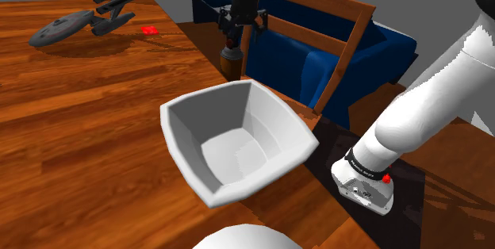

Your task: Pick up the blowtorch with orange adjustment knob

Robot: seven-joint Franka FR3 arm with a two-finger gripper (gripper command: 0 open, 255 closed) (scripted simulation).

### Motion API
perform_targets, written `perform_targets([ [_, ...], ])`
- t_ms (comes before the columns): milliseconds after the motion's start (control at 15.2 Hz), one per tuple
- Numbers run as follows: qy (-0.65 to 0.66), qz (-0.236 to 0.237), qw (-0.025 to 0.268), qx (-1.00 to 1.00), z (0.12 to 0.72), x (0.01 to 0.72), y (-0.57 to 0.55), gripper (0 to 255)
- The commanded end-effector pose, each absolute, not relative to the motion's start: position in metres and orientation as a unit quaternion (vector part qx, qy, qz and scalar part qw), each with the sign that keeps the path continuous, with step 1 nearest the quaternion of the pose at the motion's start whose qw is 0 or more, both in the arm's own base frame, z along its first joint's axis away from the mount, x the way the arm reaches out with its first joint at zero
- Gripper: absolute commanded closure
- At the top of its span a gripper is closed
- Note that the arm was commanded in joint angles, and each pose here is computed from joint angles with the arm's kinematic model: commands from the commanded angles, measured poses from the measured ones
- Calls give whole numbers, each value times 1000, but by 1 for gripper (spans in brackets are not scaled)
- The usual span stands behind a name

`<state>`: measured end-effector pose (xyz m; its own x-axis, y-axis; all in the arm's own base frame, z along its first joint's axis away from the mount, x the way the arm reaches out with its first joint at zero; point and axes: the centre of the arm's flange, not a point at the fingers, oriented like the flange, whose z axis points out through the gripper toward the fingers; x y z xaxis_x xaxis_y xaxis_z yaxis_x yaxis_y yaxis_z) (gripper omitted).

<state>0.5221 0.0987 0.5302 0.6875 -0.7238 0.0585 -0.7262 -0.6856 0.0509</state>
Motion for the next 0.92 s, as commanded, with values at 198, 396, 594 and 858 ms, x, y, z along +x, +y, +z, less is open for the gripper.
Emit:
perform_targets([
  [198, -473, 45, 53, 879, 533, 578, 91, 0],
  [396, -473, 45, 53, 879, 517, 578, 91, 0],
  [594, -473, 45, 53, 879, 501, 578, 91, 0],
  [858, -473, 45, 53, 879, 493, 578, 91, 255],
])
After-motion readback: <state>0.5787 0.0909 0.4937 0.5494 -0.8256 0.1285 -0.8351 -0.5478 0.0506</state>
